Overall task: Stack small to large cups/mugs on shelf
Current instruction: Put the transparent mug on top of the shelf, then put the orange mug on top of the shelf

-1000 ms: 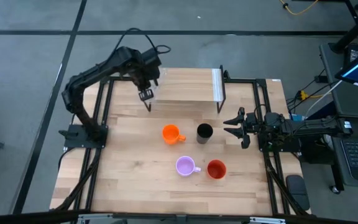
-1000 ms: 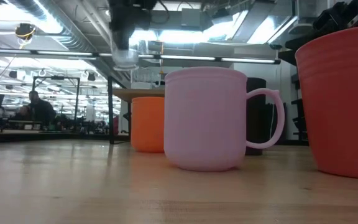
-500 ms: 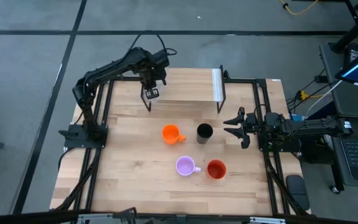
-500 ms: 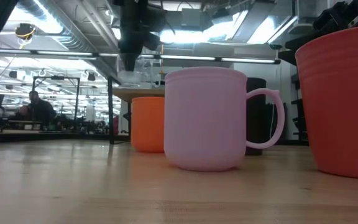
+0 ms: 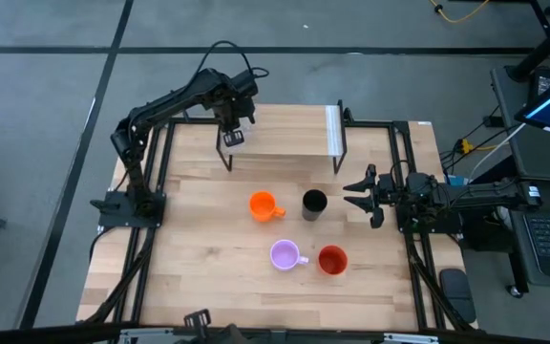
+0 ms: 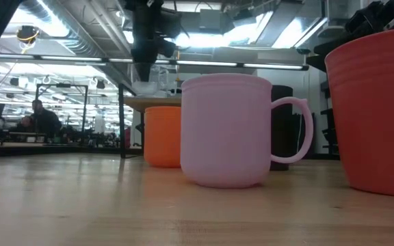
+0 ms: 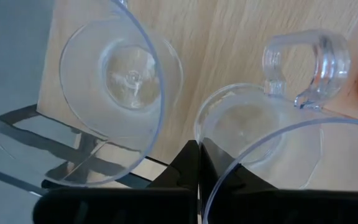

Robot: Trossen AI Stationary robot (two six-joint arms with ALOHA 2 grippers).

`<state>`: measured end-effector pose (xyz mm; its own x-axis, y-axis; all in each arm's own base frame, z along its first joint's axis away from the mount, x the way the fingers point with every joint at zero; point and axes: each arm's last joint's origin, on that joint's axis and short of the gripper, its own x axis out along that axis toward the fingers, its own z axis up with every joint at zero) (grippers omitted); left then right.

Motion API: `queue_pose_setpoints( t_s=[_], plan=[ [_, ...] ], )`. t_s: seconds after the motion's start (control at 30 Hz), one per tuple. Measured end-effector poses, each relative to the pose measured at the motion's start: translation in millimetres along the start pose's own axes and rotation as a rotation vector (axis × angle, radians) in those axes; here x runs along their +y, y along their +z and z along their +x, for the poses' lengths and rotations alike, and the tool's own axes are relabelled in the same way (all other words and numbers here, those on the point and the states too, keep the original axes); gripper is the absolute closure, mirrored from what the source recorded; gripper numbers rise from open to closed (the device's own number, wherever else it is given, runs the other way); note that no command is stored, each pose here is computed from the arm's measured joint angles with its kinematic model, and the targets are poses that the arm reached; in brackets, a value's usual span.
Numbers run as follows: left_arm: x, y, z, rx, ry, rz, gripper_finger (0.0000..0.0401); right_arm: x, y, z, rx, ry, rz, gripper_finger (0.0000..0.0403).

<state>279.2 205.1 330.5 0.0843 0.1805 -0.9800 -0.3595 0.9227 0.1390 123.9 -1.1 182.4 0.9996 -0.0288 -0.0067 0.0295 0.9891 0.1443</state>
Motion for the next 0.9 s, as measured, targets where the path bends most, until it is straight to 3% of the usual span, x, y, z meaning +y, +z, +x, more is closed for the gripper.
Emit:
queue_pose_setpoints(
  t_s=[0.9],
  plan=[
    [-5.2, 7.3, -7.4, -0.060, 0.033, 0.034, 0.0314, 0.0, 0.0, 0.0, 0.000, 0.001, 0.000, 0.0249]
  ],
)
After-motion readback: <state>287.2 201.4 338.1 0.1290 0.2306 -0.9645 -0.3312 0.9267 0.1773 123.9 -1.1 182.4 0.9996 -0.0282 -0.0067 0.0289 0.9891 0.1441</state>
